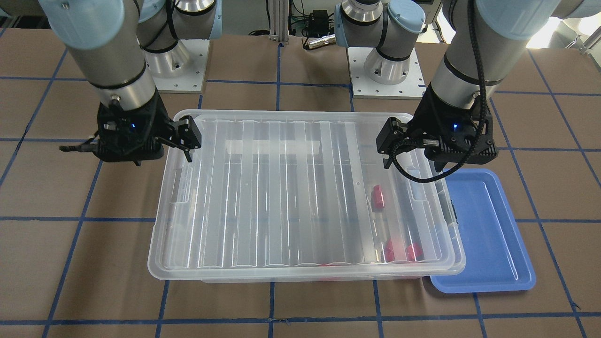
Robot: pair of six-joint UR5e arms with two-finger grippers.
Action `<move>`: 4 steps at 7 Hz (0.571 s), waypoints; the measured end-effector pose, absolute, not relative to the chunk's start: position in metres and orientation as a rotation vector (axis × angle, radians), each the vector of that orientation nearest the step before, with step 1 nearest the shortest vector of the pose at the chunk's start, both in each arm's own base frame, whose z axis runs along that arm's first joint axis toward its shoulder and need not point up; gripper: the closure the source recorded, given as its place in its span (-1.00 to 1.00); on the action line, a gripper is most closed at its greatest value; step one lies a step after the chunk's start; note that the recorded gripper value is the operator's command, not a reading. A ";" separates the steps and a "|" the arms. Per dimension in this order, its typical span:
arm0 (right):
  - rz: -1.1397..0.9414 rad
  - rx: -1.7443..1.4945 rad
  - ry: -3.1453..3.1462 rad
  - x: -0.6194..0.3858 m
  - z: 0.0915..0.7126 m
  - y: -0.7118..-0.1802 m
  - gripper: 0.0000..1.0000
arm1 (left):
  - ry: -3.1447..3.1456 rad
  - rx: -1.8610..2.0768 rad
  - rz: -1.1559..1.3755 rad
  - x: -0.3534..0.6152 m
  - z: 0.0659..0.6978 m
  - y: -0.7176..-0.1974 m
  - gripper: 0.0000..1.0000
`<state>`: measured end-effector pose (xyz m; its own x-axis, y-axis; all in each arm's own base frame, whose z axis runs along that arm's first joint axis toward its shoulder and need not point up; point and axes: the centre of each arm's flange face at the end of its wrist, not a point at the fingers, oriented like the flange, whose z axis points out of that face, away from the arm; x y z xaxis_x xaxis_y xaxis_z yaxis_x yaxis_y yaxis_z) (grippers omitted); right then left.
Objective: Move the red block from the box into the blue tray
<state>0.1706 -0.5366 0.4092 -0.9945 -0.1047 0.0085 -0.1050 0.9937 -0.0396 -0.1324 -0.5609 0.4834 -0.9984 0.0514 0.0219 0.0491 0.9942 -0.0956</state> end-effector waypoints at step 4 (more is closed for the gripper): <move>0.060 0.218 -3.013 0.153 0.364 -0.540 -1.00 | -3.118 -0.076 0.178 -0.132 0.507 -0.542 -1.00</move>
<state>0.1531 -0.5399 0.3636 -0.9824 -0.1410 0.1224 -0.1458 0.9888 -0.0306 -0.1318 -0.5416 0.5066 -0.9987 0.0494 0.0143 0.0475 0.9923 -0.1141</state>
